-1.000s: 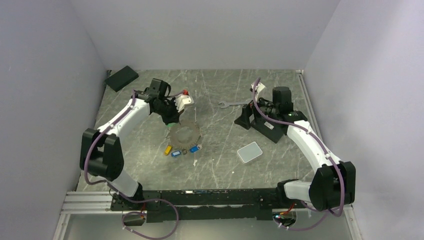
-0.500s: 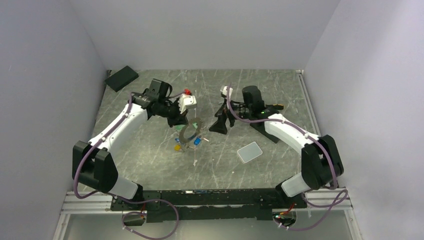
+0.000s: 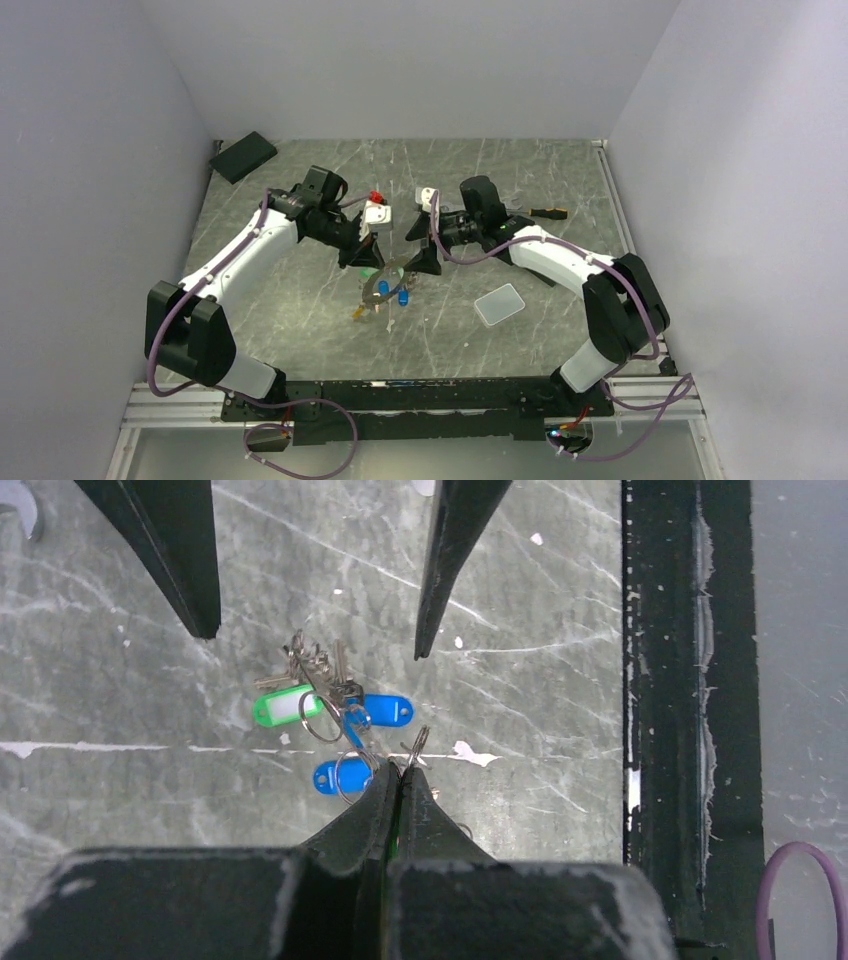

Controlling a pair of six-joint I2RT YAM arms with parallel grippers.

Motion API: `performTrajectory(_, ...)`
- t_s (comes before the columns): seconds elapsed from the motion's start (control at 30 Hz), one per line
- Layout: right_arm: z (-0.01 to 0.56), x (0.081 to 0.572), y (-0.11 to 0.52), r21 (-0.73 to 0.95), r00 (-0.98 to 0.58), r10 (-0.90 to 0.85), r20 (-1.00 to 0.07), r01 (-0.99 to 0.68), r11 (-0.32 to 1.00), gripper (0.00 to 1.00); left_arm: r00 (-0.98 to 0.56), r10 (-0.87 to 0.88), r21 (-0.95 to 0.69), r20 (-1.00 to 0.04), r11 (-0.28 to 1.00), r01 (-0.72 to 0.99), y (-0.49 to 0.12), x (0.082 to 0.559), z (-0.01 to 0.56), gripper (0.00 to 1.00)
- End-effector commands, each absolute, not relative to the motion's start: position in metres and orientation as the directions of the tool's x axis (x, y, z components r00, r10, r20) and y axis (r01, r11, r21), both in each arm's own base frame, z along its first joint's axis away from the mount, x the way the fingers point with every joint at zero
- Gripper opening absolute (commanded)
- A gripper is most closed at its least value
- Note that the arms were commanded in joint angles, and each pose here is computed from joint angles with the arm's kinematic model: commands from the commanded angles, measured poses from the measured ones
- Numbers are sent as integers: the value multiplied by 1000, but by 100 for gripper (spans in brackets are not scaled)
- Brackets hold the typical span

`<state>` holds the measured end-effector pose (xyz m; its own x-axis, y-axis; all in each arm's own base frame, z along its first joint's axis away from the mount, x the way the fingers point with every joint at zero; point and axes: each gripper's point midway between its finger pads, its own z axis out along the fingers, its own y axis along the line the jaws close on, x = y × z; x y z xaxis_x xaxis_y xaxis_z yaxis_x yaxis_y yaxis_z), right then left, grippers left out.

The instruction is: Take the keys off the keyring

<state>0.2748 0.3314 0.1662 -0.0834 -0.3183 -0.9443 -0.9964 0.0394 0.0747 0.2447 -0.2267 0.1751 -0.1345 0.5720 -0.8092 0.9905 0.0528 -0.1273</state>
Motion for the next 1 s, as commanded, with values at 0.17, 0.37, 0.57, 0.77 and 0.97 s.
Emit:
performTrajectory(0.17, 153, 260, 348, 7, 14, -283, -959, -997, -75, 72, -52, 490, -94, -870, -60, 994, -236, 226, 200, 0)
performTrajectory(0.37, 138, 262, 357, 20, 2, -289, -957, -997, -73, 72, -53, 489, -99, -871, -69, 993, -236, 225, 197, 0)
performTrajectory(0.57, 136, 264, 368, 19, 4, -268, -964, -996, -86, 86, -50, 499, -100, -865, -73, 992, -234, 223, 192, 0)
performTrajectory(0.77, 136, 264, 376, 22, 9, -264, -965, -993, -114, 89, -42, 502, -96, -864, -82, 992, -234, 223, 192, 0)
performTrajectory(0.97, 133, 260, 378, 34, 2, -265, -964, -991, -129, 64, -47, 505, -102, -862, -82, 991, -233, 223, 191, 0)
